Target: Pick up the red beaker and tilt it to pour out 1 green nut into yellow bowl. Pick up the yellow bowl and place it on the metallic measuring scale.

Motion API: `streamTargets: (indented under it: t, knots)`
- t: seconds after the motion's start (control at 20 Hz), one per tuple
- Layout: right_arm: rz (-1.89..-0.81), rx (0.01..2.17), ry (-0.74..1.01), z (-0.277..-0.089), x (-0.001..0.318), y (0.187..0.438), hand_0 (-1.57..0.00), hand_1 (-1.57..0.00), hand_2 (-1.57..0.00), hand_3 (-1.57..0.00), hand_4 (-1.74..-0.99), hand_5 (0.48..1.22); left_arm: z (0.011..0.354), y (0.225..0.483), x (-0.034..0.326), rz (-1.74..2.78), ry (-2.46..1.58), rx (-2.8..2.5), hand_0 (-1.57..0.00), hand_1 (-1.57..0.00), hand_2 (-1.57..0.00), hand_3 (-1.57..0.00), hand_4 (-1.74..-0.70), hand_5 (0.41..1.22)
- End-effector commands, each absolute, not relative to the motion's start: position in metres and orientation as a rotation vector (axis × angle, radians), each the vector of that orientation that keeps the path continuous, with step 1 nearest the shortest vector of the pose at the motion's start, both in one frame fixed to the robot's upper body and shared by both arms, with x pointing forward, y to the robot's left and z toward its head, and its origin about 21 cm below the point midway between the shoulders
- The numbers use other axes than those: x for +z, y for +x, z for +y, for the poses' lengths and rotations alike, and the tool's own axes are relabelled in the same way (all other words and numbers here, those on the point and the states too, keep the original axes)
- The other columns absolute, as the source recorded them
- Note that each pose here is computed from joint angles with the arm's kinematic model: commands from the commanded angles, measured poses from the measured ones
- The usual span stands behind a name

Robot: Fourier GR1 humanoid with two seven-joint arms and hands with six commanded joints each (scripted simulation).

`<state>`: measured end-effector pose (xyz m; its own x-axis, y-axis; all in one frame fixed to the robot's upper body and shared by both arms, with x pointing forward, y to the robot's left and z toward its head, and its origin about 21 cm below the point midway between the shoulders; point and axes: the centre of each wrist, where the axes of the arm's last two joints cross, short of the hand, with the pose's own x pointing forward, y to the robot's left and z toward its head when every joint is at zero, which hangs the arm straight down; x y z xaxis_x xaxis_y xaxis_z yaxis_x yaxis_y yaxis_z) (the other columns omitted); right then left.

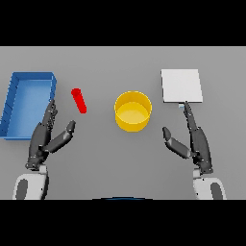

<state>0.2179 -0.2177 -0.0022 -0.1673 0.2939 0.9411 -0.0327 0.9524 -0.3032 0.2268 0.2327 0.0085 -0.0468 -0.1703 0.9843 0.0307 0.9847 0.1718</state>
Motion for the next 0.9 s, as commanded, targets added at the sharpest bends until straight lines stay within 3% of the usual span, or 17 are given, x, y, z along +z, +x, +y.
streamTargets:
  t: [0.0, 0.2, 0.85]
  knots:
    - [-1.716, 0.292, -0.209, -0.217, 0.003, 0.221, 0.00, 0.00, 0.00, 0.00, -1.112, 0.659, 0.232, 0.229, 0.008, -1.590, 0.114, -0.168, 0.00, 0.00, 0.00, 0.00, -1.10, 0.616]
    - [-1.704, 0.276, -0.193, -0.219, 0.006, 0.221, 0.00, 0.00, 0.00, 0.00, -1.127, 0.652, 0.234, 0.238, 0.004, -1.569, 0.127, -0.204, 0.00, 0.00, 0.00, 0.00, -1.10, 0.617]
    - [-1.713, 0.244, -0.152, -0.220, 0.007, 0.223, 0.00, 0.00, 0.00, 0.00, -1.239, 0.668, 0.213, 0.318, -0.026, -1.577, 0.130, -0.204, 0.00, 0.00, 0.00, 0.00, -1.18, 0.635]
